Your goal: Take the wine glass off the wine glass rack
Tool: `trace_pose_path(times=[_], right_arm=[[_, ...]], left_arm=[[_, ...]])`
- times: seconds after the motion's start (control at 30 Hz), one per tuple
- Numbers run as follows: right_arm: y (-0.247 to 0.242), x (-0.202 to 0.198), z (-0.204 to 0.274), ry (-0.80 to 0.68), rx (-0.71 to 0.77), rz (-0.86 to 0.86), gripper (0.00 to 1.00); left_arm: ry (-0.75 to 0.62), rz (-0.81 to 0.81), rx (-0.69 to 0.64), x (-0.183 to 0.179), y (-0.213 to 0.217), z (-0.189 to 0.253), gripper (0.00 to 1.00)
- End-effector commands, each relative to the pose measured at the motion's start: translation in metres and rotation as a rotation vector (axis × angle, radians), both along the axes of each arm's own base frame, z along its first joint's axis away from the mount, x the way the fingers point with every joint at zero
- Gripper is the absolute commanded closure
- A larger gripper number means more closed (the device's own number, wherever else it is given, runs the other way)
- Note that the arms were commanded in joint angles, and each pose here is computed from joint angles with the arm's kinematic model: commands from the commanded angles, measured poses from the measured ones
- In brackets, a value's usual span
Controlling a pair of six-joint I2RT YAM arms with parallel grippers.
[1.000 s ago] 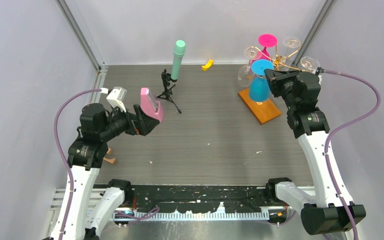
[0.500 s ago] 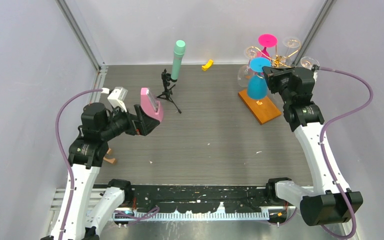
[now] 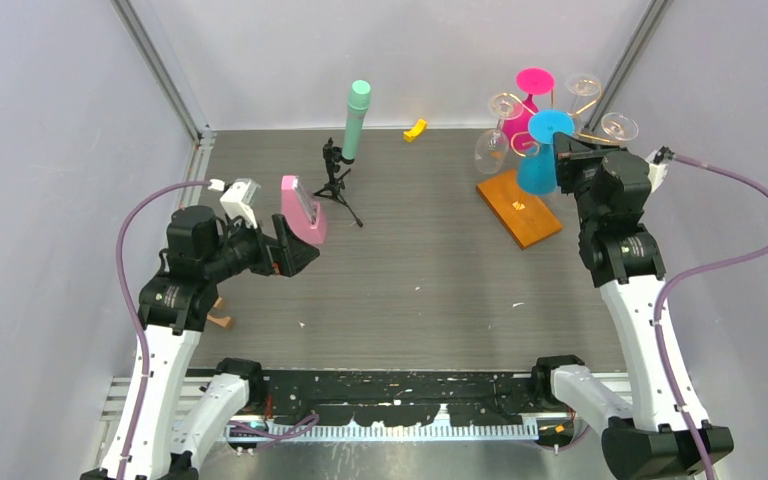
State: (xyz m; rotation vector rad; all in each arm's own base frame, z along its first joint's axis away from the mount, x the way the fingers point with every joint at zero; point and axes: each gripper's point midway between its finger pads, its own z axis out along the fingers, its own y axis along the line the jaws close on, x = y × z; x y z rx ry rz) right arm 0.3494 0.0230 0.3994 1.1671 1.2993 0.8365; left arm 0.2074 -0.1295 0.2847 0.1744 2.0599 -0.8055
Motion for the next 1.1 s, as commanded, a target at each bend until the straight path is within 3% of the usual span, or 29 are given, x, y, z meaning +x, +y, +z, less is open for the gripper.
trace_pose_path(times=[0.0,0.47,0.63,0.87,1.07], right_arm=[[-0.008,-0.011,0.008,-0.021,0.038,-0.044,1.00],[0.002,-0.049,0.007,-0.019,0.060,0.021,1.00],[0.018,-0.067,0.008,-0.037,0.067,0.117,1.00],[0.084,-0.097,0.043,-0.208,0.132,0.524,1.00],[0.110,-0.116,0.053,-0.338,0.320,0.730,1.00]], left_arm=[[-0.048,-0.018,0.007,-0.003,0.000,0.014,0.00],[-0.048,-0.003,0.018,-0.006,0.003,0.010,0.00],[-0.012,0.040,-0.005,-0.001,0.005,0.006,0.00],[0.052,-0.146,-0.280,-0.010,-0.039,0.023,0.00],[0.258,-0.106,-0.517,0.008,-0.059,0.026,0.01]])
